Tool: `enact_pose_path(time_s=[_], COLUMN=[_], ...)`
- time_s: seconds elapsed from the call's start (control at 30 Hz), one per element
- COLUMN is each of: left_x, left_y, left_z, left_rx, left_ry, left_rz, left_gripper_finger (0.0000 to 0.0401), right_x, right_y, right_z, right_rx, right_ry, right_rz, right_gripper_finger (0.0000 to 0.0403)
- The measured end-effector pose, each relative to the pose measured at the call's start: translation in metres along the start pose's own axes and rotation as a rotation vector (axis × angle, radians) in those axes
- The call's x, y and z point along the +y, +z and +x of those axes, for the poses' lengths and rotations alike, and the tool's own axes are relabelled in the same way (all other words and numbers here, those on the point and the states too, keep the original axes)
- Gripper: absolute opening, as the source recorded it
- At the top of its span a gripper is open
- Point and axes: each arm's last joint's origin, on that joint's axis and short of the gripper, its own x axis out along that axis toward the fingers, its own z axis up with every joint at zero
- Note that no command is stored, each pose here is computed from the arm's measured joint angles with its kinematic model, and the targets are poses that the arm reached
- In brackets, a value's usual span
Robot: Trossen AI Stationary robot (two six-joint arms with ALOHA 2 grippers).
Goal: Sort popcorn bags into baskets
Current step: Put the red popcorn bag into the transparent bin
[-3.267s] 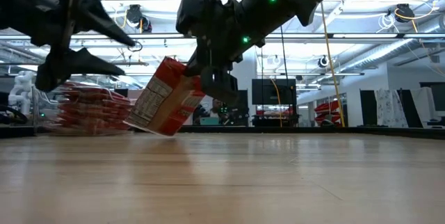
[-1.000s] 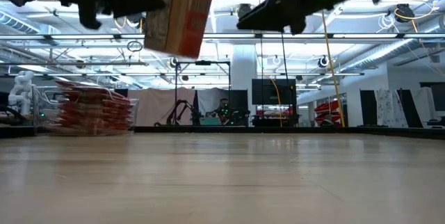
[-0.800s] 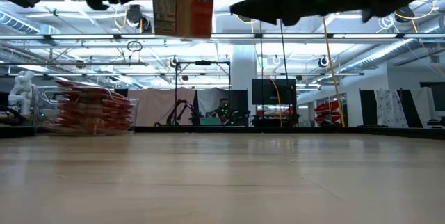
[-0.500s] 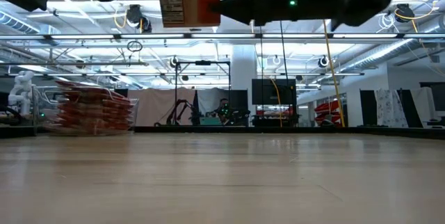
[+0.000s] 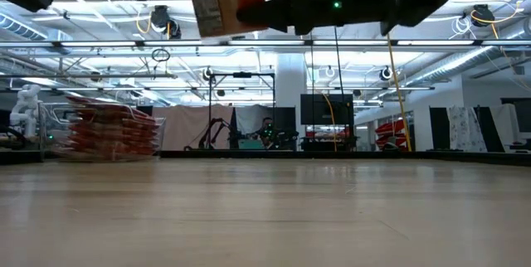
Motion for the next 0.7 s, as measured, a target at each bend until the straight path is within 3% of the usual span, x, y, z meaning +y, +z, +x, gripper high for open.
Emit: enact_pose_path(time_s=[0.2, 0.37, 0.5, 0.7], left_x=[-0.01, -0.011, -0.003, -0.001], left_y=[0.01, 0.037, 0.06, 0.079], left_z=[-0.009, -0.006, 0.009, 0.049], left_rx=[0.135, 0.197, 0.297, 0.449], left_ry=[0.162, 0.252, 0.208, 0.113], left_rz=[0.017, -0.078, -0.135, -0.129], left_gripper_finger=[0.0162, 0.0254, 0.0266, 0.0238], right_x=[-0.01, -0.017, -0.021, -0.029], right_y=[0.011, 0.014, 0.011, 0.003], right_z=[-0.017, -0.035, -0.041, -0.04], right_rx=[0.162, 0.339, 0.421, 0.475], right_ry=[-0.024, -0.022, -0.047, -0.076], right_rz=[-0.062, -0.199, -0.239, -0.231], right_gripper_finger=[0.0031, 0.0008, 0.0012, 0.0011])
